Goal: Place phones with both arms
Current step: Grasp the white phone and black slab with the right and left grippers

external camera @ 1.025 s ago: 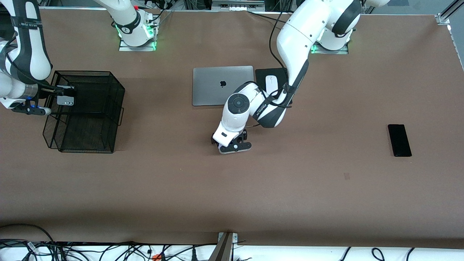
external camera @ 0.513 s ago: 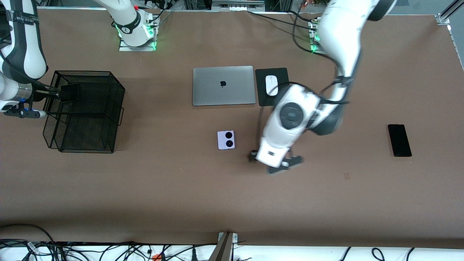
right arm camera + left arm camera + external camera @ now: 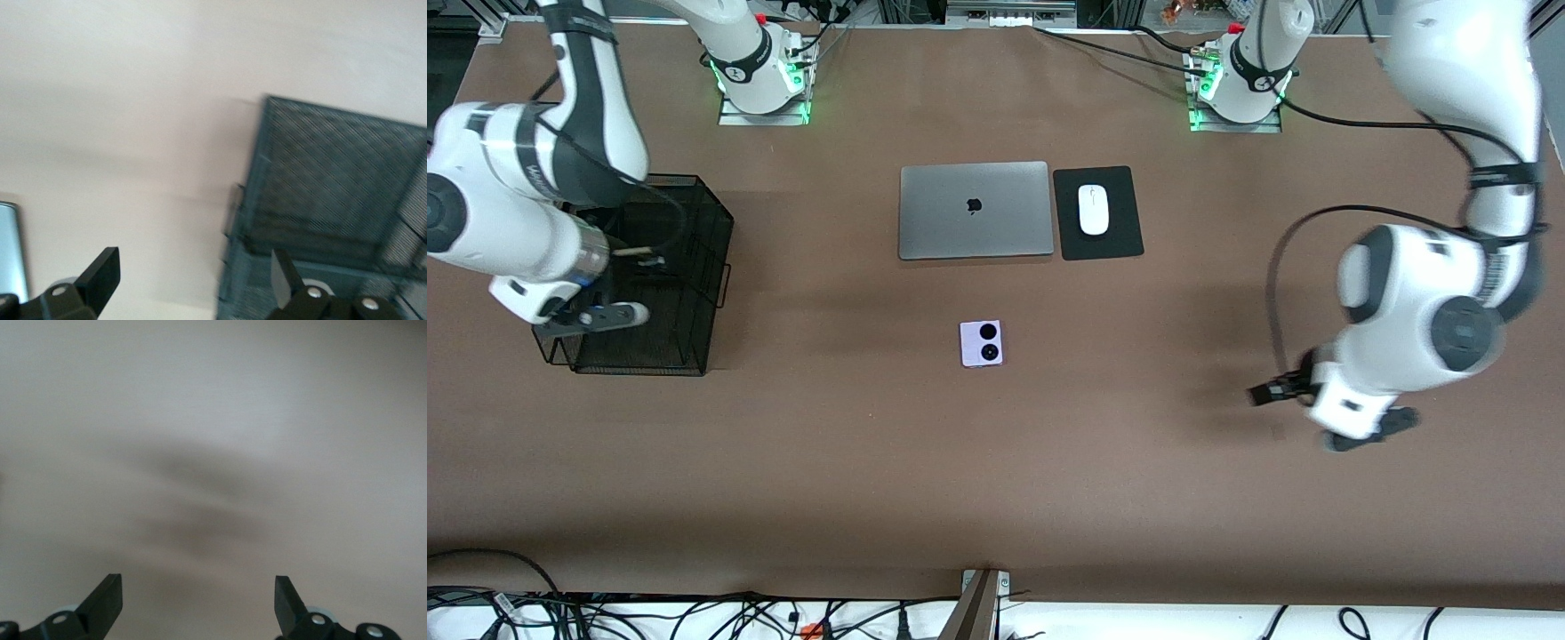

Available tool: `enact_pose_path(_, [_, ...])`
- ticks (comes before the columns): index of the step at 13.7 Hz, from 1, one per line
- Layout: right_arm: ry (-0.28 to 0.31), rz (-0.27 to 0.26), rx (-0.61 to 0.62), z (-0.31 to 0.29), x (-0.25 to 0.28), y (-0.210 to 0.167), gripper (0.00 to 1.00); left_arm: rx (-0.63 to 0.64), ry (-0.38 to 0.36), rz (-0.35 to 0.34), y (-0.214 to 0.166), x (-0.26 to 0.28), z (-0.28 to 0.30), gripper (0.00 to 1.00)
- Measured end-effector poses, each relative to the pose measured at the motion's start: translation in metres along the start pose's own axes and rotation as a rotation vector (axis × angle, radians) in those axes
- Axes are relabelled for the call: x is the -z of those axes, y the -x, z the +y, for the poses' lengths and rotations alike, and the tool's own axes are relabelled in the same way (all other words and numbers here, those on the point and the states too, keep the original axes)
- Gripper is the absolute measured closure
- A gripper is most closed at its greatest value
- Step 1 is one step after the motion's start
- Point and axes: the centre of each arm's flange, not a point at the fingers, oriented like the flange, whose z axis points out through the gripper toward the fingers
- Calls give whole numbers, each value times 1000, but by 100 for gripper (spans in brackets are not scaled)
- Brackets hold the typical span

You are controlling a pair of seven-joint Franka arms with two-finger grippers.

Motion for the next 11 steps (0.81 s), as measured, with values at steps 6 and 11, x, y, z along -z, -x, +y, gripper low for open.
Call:
enact_pose_path(6, [-83,40,-9,-159,-49,-77,0,2,-25,-69,-24,-25,-148,0])
enact_pose_path(11, [-80,184,-101,-322,-123,-86,0,-140,-30,-28,-16,-84,-236,0])
